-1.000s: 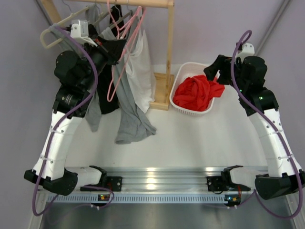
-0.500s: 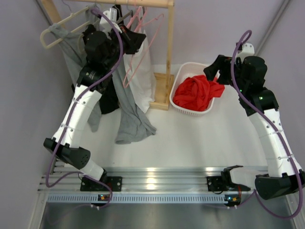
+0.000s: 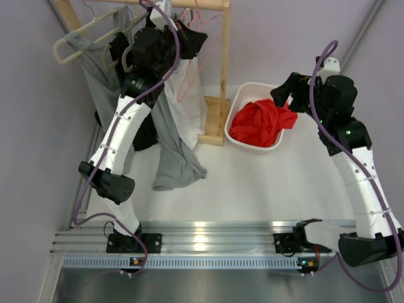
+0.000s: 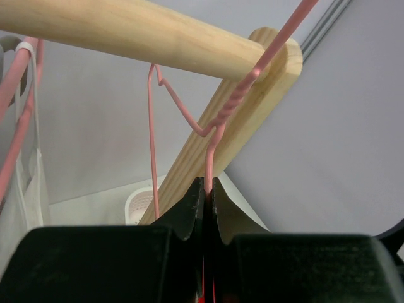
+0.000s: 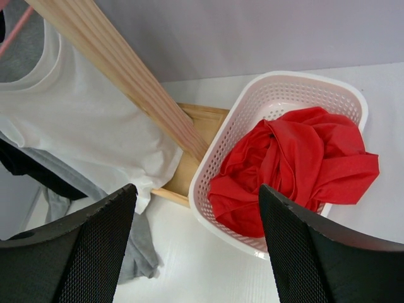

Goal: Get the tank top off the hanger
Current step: Place the hanger at the clothesline.

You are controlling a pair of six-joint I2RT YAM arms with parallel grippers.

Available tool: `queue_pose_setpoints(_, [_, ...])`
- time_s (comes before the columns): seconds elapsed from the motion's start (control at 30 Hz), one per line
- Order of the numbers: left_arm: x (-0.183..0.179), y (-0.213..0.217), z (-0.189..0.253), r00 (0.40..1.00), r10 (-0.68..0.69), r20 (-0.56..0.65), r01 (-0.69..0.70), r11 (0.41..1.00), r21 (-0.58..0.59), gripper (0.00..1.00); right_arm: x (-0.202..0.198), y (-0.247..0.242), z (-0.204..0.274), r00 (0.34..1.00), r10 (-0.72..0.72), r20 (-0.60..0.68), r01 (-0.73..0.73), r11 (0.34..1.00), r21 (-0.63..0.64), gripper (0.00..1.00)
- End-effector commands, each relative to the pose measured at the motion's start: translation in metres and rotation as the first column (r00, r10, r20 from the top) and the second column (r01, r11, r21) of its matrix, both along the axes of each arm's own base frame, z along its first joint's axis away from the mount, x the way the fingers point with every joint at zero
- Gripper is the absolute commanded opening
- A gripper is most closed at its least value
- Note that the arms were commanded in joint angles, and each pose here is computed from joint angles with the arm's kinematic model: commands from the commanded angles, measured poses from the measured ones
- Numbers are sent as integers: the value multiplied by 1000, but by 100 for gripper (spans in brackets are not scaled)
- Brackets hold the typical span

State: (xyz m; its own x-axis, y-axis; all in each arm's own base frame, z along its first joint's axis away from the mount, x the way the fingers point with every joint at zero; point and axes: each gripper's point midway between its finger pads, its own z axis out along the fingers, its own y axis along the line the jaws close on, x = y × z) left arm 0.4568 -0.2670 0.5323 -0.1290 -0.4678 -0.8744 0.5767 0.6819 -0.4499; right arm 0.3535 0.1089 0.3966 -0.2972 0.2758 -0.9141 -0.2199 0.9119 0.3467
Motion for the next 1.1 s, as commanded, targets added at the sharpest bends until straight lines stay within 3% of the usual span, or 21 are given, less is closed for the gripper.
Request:
queue_pose_setpoints(0.0, [-2,-8,22,997,-8,73,10,1000,-27,0,-14,0,30,995,9,96,-12,999,36,77])
queue_pose_setpoints(0.37, [6,-41,16,996,-41,76,43,999,-28,0,-24,0,30,994,22,104,-26,999,40,77])
queue_pose_setpoints(0.47, [5,-37,11,998,-18,61,20,1000,-24,23,-25,0,25,995,21,97,-25,999,36,77])
queue_pose_setpoints(0.57, [0,-28,15,998,11,70,-10,1000,-16,34,-25,0,21,996,24,90,-27,999,35,77])
queue_pose_setpoints(0.7, [-10,-18,19,996,28,80,-28,1000,-5,38,-25,1,21,996,29,89,-32,999,33,77])
queue_pose_setpoints(0.9, [-45,13,51,984,67,163,-69,998,10,55,-25,1,21,996,30,90,-33,999,31,77])
queue_pose_setpoints(1.07, [-46,44,58,983,79,168,-83,996,15,78,-21,4,16,997,39,72,-41,998,38,77])
